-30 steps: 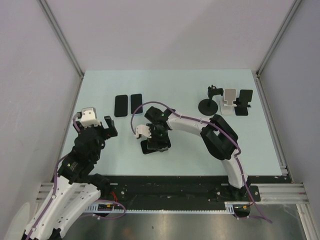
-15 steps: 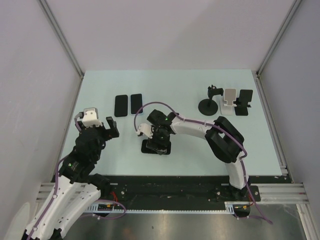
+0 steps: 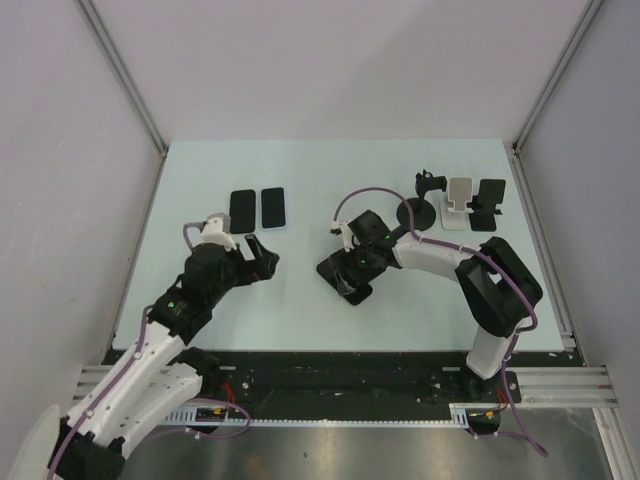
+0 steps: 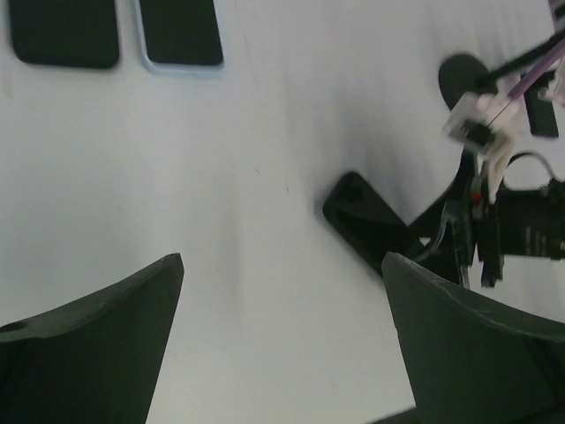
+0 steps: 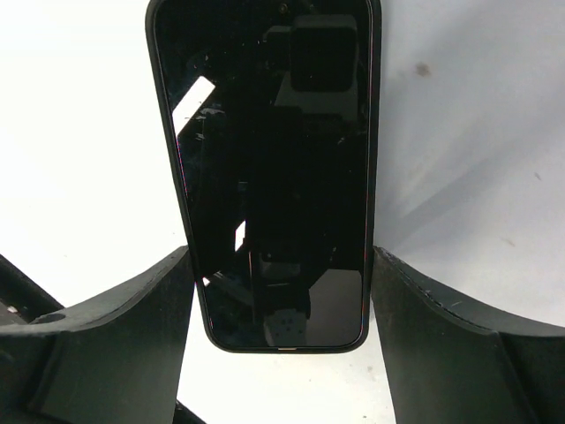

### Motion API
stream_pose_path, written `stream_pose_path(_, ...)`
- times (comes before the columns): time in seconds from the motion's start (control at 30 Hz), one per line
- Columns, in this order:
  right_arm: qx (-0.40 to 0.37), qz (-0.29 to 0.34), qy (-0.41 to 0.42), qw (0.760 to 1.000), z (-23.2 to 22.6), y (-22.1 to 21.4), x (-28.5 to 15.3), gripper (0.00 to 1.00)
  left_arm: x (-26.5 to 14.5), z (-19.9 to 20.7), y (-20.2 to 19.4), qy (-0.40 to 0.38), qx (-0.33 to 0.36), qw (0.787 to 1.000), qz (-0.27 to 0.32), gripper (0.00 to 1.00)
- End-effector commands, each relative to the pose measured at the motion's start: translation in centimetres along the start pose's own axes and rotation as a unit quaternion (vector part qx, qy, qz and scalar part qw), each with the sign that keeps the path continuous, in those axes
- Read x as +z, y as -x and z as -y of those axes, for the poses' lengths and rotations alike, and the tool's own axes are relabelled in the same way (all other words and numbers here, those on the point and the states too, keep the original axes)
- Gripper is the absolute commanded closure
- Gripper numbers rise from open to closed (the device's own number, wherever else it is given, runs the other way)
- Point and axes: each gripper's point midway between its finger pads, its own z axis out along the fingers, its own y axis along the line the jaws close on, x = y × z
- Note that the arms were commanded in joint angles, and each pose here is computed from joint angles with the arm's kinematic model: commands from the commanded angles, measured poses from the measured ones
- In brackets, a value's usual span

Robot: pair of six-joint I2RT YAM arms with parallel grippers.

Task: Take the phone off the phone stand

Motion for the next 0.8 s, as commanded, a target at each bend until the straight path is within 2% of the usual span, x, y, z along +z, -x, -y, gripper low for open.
stream_pose_path(0.0, 0.084, 0.067, 0.042, 0.993, -1.4, 2.1, -1.5, 0.83, 1.5, 5.1, -3.7, -0.112, -0.084, 0.987, -0.072, 0.00)
stream_pose_path(0.23, 0.129, 0.120, 0.098, 0.980, -2.9, 3.1, -2.0, 0.83, 3.9, 9.0, -6.0, -0.150, -0.133, 0.976, -0.084, 0.01)
stream_pose_path(0.33, 0.145, 0.135, 0.103, 0.975, -3.0, 3.2, -2.3, 0.83, 5.0, 9.8, -7.4, -0.152, -0.171, 0.968, -0.098, 0.05)
stream_pose_path(0.6, 0.163, 0.150, 0.127, 0.967, -3.5, 3.2, -2.2, 0.83, 8.5, 10.2, -10.2, -0.111, -0.190, 0.969, -0.115, 0.14)
stream_pose_path(0.77, 0.172, 0.157, 0.141, 0.962, -3.7, 3.1, -2.0, 0.83, 10.0, 10.0, -11.8, -0.091, -0.201, 0.966, -0.134, 0.25)
